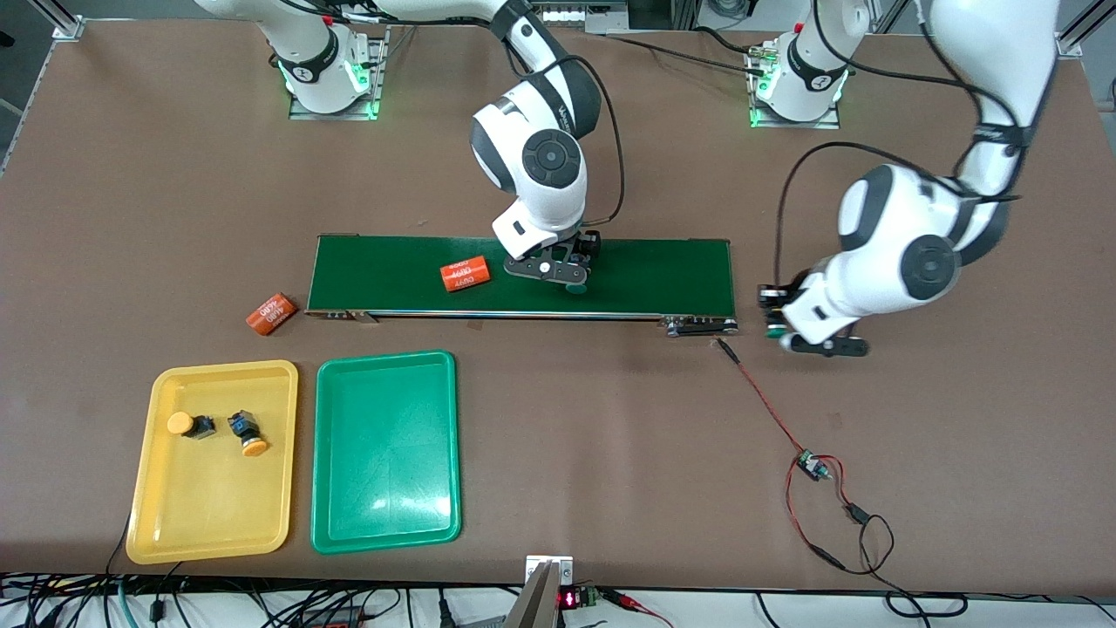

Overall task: Sort buttons by color to trays
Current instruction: 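Lower the green button onto the belt while the right gripper reaches buttons, then grasp a green button on the belt with the right gripper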

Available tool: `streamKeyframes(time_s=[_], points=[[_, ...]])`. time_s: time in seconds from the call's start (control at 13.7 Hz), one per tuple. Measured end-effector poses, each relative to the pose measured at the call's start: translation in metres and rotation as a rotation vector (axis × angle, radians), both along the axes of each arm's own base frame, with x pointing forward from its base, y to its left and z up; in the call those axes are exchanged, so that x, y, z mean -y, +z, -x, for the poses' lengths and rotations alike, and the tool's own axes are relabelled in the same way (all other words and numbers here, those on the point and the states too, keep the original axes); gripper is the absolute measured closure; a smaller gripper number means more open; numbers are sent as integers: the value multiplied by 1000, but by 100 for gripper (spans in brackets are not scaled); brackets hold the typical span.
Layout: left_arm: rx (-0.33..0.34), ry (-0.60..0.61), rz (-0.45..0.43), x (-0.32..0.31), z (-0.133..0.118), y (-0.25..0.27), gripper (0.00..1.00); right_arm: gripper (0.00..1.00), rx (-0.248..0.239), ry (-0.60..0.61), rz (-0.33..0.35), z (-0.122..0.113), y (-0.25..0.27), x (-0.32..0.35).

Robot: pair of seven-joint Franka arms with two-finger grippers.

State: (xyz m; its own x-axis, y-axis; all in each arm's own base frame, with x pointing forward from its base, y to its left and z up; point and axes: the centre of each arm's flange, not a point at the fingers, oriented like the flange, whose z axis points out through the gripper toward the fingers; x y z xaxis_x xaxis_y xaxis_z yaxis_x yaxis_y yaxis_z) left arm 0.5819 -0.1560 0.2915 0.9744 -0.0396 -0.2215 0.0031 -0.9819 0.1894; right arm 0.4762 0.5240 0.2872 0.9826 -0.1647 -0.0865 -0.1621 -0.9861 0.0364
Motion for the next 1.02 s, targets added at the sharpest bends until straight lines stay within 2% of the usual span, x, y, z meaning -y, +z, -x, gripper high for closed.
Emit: streamKeyframes(time_s=[0.15,0.37,0.51,0.59,0.66,0.88,0.95,1.02], points=[[-21,30,52,14,2,-15,67,0,12,4,1,0,-11,-3],[-32,44,68,16,2,-23,67,0,25,9,0,2,-20,-7],[-38,45,86,24,4,-22,67,5,26,8,1,1,-24,-7],[-43,48,98,28,5,-21,67,13,28,6,1,1,-28,-7],[-48,52,104,31,6,-22,67,14,31,6,0,0,-32,-7],[-76,82,118,38,12,-26,67,41,30,-1,0,-1,-42,-7],[-86,85,118,43,16,-27,67,56,23,-15,-13,-2,-42,-6],[-95,90,115,48,20,-29,67,59,15,-32,-31,-3,-40,-6]])
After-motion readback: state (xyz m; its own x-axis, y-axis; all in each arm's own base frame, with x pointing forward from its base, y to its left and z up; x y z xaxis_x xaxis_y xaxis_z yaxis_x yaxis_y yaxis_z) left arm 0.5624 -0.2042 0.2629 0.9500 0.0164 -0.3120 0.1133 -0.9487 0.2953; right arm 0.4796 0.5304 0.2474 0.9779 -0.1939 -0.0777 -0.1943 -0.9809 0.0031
